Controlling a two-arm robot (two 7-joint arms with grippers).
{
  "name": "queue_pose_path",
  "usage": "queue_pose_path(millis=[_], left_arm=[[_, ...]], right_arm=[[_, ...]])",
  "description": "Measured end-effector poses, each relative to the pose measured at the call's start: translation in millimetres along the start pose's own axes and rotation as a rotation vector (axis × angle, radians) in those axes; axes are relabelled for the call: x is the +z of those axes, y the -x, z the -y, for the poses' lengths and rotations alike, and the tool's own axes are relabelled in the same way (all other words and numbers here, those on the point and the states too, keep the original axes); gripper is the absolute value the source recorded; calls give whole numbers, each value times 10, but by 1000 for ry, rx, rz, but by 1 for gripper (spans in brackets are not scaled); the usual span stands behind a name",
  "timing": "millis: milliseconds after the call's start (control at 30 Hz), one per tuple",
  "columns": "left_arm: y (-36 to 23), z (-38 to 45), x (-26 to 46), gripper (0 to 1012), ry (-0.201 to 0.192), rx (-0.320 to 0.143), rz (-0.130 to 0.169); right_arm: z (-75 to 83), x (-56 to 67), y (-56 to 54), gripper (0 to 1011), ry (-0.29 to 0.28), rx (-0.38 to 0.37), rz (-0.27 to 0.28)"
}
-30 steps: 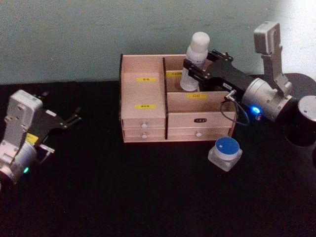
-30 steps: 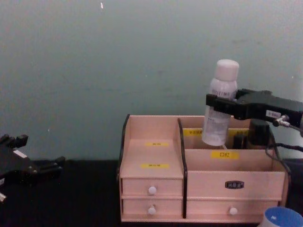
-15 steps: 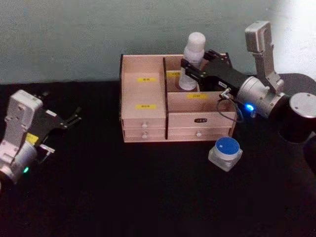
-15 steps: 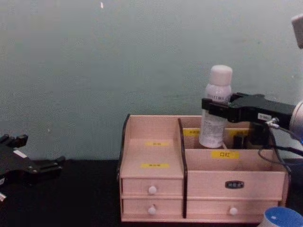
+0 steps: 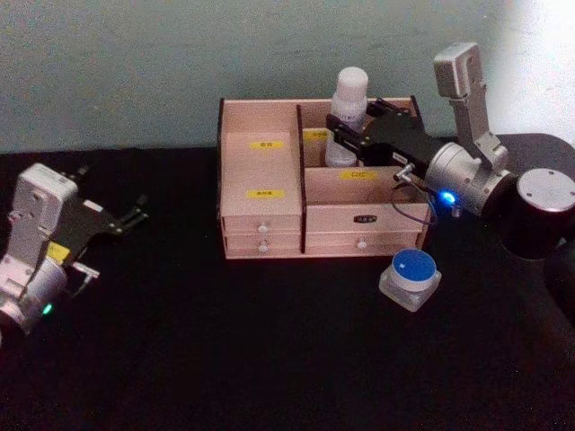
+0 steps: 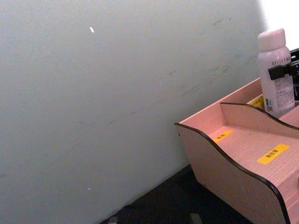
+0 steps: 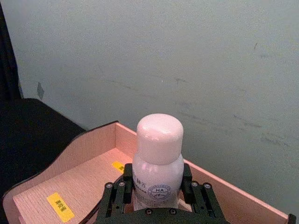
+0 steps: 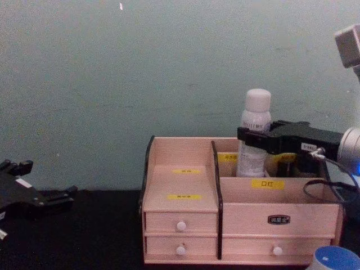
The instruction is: Pick up the facial cleanser and watermelon frost from the table and place them into the tiered storage box.
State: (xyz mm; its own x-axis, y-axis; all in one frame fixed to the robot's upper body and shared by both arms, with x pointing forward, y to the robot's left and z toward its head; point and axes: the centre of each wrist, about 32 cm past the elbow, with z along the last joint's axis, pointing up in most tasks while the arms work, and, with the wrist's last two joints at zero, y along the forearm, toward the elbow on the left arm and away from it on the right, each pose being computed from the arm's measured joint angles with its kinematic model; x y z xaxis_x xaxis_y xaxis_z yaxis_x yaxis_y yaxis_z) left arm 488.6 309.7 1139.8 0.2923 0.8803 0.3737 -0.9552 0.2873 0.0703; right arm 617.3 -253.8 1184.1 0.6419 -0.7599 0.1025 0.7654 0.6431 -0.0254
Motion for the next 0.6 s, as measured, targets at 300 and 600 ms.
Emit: queue_pose_path(millis=[300,600], left_arm=[[0,0,0,1001,0,0,0],[0,0,0,1001,0,0,0]], right_arm=[[-22,-56,-11,596,38,-1,-9],[-54,-104,-26,599,74,1,-27]])
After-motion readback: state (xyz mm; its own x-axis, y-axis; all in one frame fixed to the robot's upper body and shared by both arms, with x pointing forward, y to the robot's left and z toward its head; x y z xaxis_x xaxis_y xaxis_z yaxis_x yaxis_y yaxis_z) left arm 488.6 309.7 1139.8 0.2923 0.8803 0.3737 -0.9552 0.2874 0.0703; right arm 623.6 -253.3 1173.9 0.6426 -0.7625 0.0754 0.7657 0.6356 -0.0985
